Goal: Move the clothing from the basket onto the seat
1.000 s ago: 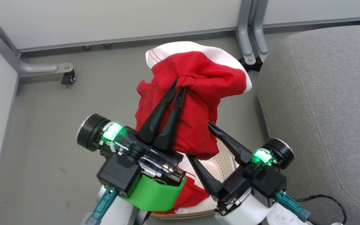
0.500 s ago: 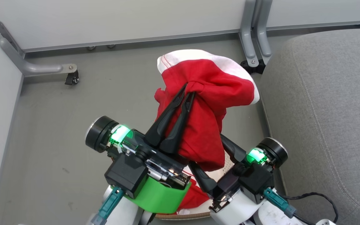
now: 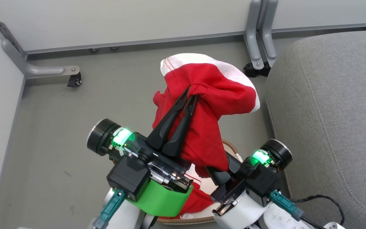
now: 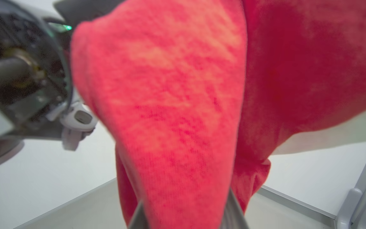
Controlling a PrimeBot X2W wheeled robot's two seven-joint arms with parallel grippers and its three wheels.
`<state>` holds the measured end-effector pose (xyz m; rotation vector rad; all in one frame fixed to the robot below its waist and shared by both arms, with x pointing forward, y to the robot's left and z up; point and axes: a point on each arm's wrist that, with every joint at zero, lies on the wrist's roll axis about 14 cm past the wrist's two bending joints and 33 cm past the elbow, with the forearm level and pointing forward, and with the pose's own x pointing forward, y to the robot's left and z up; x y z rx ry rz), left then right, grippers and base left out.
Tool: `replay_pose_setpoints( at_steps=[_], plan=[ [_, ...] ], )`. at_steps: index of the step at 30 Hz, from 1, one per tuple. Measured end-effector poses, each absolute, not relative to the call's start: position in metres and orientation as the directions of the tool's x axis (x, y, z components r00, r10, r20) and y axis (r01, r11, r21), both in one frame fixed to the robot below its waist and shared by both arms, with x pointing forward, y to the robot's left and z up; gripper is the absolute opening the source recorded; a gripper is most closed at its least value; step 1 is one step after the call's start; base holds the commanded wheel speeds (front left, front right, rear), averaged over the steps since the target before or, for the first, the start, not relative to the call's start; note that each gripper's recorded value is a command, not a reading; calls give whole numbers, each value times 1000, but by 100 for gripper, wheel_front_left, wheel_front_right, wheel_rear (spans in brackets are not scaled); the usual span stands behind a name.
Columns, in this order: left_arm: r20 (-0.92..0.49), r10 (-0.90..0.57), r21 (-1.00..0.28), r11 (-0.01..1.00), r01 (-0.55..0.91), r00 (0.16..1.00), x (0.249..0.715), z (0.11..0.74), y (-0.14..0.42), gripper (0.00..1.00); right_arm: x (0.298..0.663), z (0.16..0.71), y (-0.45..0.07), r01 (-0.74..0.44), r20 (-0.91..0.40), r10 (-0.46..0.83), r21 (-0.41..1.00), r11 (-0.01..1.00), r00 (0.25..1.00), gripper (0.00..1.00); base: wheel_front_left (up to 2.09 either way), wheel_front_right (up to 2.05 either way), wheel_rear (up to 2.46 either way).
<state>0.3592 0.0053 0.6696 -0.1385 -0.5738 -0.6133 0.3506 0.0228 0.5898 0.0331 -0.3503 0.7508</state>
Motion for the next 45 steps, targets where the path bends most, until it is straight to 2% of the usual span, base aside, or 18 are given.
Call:
replay_pose_setpoints(
  at_steps=[45],
  plan=[
    [536,-515,58,813,580,669,360,666,5,0,355,600,16,-656,356,635,-78,751,685,0,0,0,0]
  ],
)
